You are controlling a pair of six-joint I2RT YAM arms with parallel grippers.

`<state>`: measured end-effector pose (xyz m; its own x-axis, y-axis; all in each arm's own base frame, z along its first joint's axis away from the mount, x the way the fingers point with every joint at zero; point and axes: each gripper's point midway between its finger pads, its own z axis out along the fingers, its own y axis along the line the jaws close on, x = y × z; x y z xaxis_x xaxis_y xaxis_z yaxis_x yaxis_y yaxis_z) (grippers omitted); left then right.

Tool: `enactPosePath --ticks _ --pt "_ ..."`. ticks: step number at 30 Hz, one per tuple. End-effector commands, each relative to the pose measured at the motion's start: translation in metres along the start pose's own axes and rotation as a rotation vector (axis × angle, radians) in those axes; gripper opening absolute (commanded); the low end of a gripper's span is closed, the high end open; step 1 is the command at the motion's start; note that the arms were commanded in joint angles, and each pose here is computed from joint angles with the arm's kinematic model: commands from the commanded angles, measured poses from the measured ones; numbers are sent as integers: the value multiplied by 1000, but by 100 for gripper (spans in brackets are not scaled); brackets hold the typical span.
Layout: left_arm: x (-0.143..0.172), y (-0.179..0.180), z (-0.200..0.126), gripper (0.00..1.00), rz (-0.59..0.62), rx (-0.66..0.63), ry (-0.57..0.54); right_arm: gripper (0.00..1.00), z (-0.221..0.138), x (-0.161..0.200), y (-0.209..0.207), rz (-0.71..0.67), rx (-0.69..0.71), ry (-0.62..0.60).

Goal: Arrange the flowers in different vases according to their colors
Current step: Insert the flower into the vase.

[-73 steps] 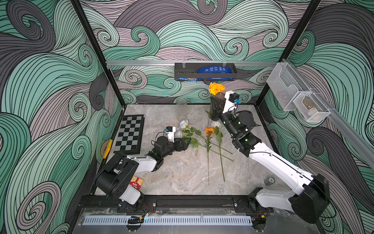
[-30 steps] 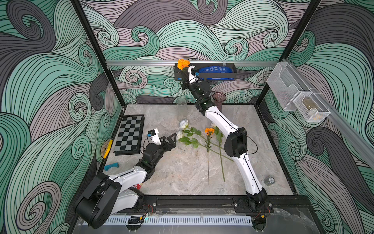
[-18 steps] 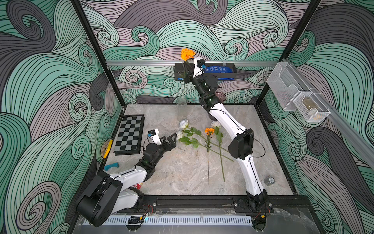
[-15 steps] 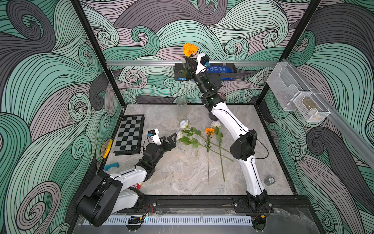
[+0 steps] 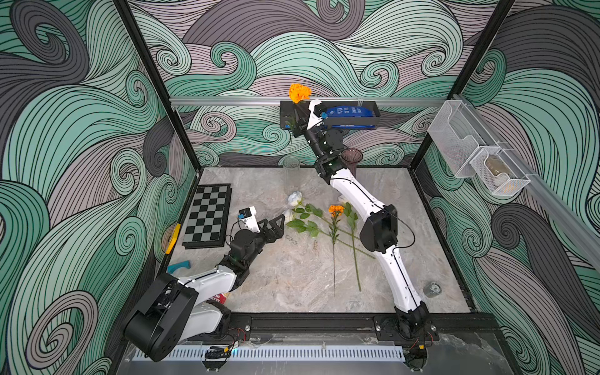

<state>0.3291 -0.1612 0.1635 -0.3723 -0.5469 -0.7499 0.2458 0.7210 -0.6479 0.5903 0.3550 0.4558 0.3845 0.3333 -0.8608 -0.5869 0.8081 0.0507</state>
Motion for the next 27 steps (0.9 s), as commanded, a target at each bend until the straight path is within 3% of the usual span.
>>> enactPosePath --ticks 1,8,9,12,13,19,22,24,27 --pt "-4 -5 1 98 0 25 -10 0 -2 3 0 35 -7 -5" --pt "-3 -5 2 99 -2 28 -6 1 -17 60 5 76 -23 144" --pt "-3 -5 2 99 -1 30 -5 10 -19 64 6 83 -24 165" --pt "-4 -8 2 99 1 39 -7 83 -34 70 8 107 -15 218" --pt "-5 -9 2 99 5 42 -7 99 -40 69 9 111 -10 231" --pt "-2 -2 7 99 3 1 16 100 -85 46 14 146 19 311" --pt "2 14 11 99 -21 -93 38 100 -119 30 20 164 30 374" --pt "10 27 14 99 -51 -168 66 100 -144 40 19 195 64 477" --pt "21 24 19 98 -84 -138 77 100 -188 65 18 218 100 645"
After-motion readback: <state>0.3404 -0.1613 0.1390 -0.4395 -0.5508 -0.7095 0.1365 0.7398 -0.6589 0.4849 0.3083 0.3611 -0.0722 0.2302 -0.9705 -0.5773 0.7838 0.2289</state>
